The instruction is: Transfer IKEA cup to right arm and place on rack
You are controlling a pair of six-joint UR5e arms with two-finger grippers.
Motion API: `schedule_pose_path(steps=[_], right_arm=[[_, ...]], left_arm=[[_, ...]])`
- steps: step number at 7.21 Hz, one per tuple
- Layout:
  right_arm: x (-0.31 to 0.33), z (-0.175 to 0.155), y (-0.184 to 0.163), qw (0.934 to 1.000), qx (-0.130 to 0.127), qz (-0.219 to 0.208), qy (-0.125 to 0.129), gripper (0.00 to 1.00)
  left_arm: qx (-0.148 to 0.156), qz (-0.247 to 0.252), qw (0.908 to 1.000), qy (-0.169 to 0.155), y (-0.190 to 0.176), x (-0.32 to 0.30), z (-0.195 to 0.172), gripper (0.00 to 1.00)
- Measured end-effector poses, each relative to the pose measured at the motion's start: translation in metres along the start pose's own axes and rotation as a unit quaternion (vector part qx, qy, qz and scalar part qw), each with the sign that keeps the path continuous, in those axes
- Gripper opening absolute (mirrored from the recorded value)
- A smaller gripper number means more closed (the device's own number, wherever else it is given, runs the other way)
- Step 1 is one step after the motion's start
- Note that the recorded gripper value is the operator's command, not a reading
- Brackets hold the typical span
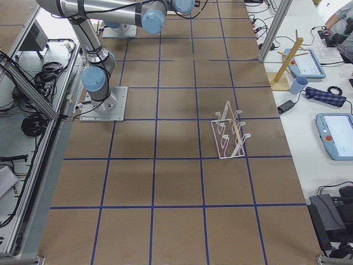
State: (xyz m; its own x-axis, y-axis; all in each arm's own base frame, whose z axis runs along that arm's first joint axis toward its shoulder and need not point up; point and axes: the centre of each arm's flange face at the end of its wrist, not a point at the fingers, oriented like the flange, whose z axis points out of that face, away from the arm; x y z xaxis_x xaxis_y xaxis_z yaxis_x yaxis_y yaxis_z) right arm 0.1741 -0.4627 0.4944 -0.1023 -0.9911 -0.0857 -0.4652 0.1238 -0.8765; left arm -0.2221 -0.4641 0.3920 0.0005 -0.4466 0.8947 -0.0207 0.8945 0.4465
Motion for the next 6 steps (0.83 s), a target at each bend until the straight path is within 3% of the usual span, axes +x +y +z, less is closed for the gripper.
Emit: schedule_pose_path(steps=[1, 2, 6], right_arm=[[-0.0007, -0.0001, -0.0005, 1.0, 0.0, 0.001, 0.0, 0.32], [-0.0015, -0.0002, -0.0013, 1.0, -0.001, 0.002, 0.0, 0.3], [-0.0013, -0.0005, -0.0013, 1.0, -0.001, 0.004, 0.0, 0.28]], left_arm=[[0.0, 0.0, 1.0, 0.0, 0.0002, 0.0004, -0.0001, 0.87], [0.0, -0.001, 1.0, 0.0, 0.0004, 0.001, -0.0003, 0.97], [0.003, -0.006, 1.0, -0.003, 0.0037, 0.0049, -0.0029, 1.0]])
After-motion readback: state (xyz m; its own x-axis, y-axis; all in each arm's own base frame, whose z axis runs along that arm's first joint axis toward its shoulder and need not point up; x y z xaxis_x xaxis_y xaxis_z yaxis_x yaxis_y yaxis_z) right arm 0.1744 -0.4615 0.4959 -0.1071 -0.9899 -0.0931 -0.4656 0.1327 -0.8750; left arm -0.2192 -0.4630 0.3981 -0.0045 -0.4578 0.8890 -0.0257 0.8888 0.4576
